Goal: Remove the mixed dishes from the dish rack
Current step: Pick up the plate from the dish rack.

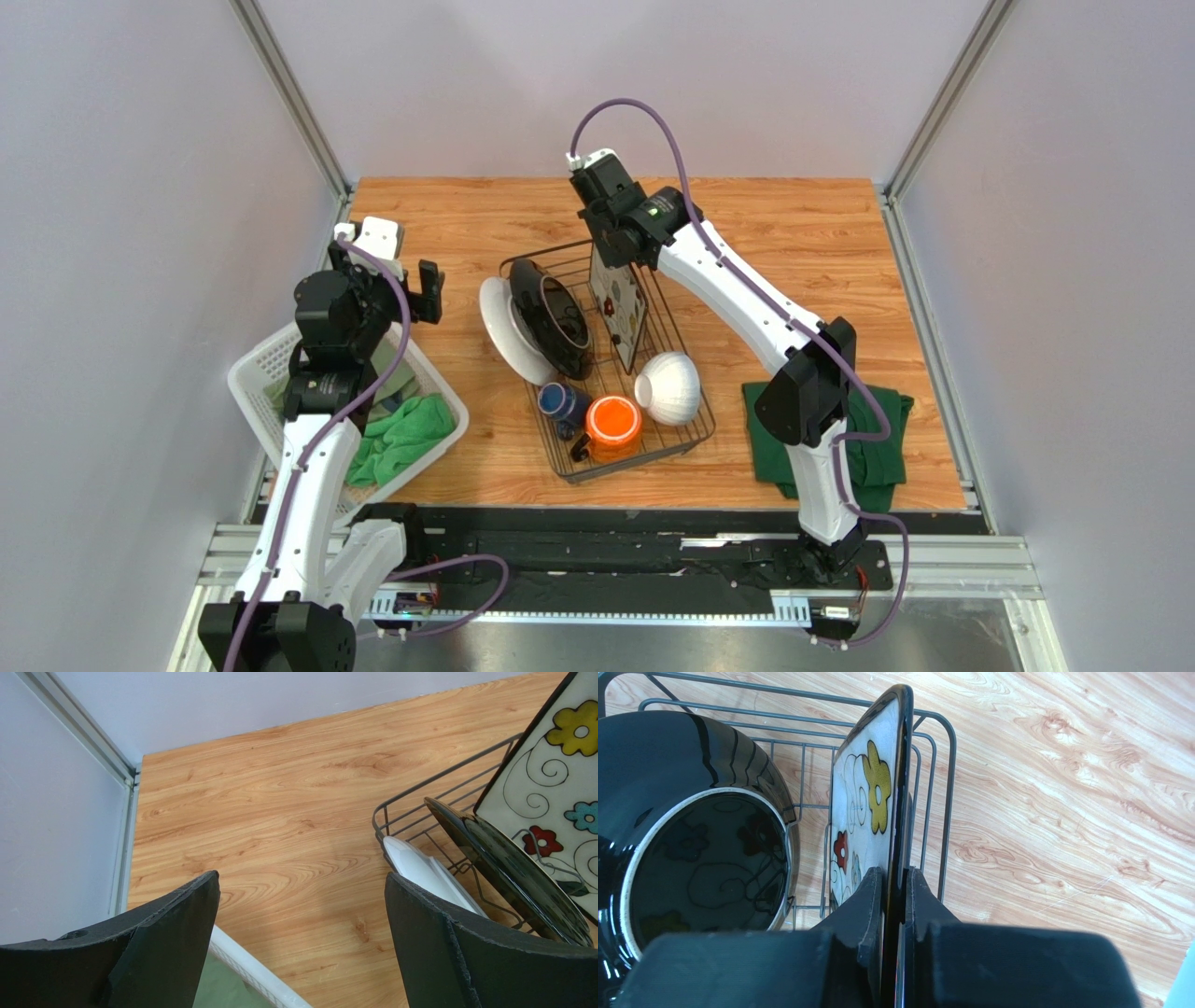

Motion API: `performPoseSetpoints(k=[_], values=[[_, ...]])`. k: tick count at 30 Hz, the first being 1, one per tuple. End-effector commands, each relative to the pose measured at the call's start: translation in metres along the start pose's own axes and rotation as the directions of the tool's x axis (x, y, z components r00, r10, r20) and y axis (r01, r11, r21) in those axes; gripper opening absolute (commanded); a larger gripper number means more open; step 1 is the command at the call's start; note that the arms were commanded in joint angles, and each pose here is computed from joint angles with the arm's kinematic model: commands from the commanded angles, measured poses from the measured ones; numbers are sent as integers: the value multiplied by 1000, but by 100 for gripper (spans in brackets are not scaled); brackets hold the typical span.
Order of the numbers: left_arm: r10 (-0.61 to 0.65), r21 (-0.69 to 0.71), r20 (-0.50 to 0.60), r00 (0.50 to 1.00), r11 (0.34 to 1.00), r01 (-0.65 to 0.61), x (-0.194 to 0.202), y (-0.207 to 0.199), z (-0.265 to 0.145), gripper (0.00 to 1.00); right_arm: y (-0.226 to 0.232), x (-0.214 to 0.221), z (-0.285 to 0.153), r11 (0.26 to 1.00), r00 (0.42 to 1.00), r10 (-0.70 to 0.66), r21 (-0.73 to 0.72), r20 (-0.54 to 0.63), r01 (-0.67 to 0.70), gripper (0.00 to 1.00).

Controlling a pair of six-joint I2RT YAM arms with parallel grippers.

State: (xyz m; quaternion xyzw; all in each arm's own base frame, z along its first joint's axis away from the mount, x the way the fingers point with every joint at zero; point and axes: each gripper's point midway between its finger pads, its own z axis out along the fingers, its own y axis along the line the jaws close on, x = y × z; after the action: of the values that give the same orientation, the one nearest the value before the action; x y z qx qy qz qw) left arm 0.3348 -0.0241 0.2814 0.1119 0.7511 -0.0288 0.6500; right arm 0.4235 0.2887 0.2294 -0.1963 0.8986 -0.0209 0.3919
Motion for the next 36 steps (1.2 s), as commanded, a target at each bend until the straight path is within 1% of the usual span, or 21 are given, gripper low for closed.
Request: performPoseSetpoints(k=[1,2,3,16,28,36], values=[[24,-8,27,999,1000,-24,-10,2,-3,95,-41,-68,-54,995,973,0,100,229,-24,0],[24,-7,27,999,1000,-24,-11,2,-3,95,-43,-70,-55,994,972,3,108,235,-29,0],[23,-6,24,999,1000,-23,-10,2,-3,95,-45,-70,-56,993,972,-23,118,233,-5,0],[30,-7,29,999,1000,-30,-10,2,-3,95,-55,-80,-66,988,964,-21,150,266,-20,0],[29,-10,27,999,1000,-28,-9,3,-2,95,-66,-93,-97,989,944,2,139,330,-51,0],[27,-6,24,999,1000,-26,-8,2,-2,95,-72,-97,-109,987,935,5,146,354,-60,0]])
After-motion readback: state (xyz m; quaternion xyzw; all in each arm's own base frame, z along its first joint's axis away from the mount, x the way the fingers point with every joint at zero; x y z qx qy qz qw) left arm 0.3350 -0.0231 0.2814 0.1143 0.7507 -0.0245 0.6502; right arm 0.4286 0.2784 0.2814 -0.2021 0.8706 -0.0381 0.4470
